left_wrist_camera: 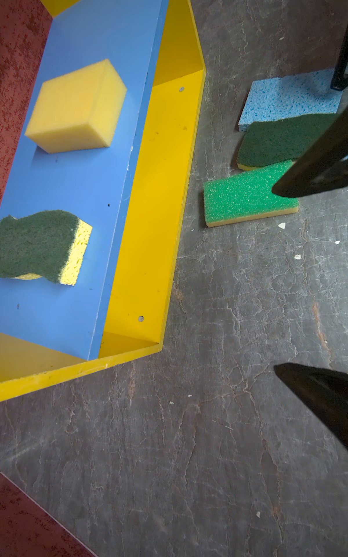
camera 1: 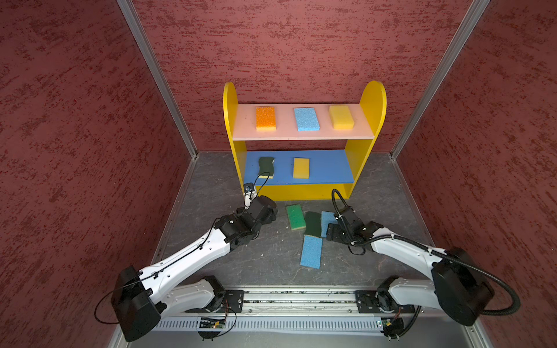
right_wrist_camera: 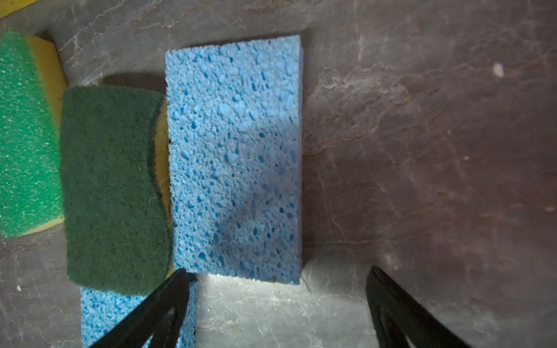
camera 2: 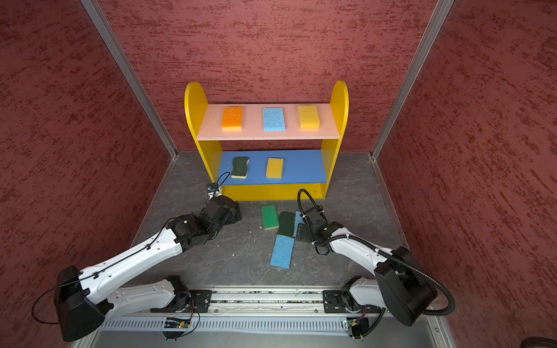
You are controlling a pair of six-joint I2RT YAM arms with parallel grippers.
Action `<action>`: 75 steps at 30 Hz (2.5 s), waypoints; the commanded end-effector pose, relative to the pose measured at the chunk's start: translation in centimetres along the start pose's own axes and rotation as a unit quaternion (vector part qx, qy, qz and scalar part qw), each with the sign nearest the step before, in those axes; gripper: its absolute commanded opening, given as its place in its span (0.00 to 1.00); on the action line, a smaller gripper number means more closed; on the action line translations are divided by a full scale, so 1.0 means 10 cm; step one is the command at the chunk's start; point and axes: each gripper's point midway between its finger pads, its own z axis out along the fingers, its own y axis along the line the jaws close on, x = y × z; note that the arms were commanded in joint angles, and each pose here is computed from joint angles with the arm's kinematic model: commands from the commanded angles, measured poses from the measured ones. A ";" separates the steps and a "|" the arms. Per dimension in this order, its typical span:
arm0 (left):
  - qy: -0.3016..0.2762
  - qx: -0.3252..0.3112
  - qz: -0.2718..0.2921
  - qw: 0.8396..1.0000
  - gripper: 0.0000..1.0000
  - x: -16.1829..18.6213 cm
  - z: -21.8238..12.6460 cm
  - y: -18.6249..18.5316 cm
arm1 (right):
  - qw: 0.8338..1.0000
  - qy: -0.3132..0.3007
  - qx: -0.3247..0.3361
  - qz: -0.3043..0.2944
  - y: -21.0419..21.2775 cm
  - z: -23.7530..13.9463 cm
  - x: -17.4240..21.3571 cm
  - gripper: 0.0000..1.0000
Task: Place and organize the cleaning sponges onto the shelf
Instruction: 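Lower the right gripper over the light blue sponge beside the dark green sponge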
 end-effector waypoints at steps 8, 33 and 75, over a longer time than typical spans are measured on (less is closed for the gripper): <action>0.003 -0.004 -0.015 1.000 0.86 0.04 0.02 0.11 | 1.000 -0.010 0.024 -0.001 0.05 0.14 -0.13 0.77; -0.003 0.000 -0.040 0.999 0.86 0.05 0.00 0.23 | 0.995 -0.049 0.015 -0.085 -0.01 -0.17 -0.22 0.94; -0.003 -0.016 -0.074 0.997 0.86 0.08 0.07 0.41 | 0.986 0.039 0.072 -0.146 -0.05 0.27 -0.07 0.99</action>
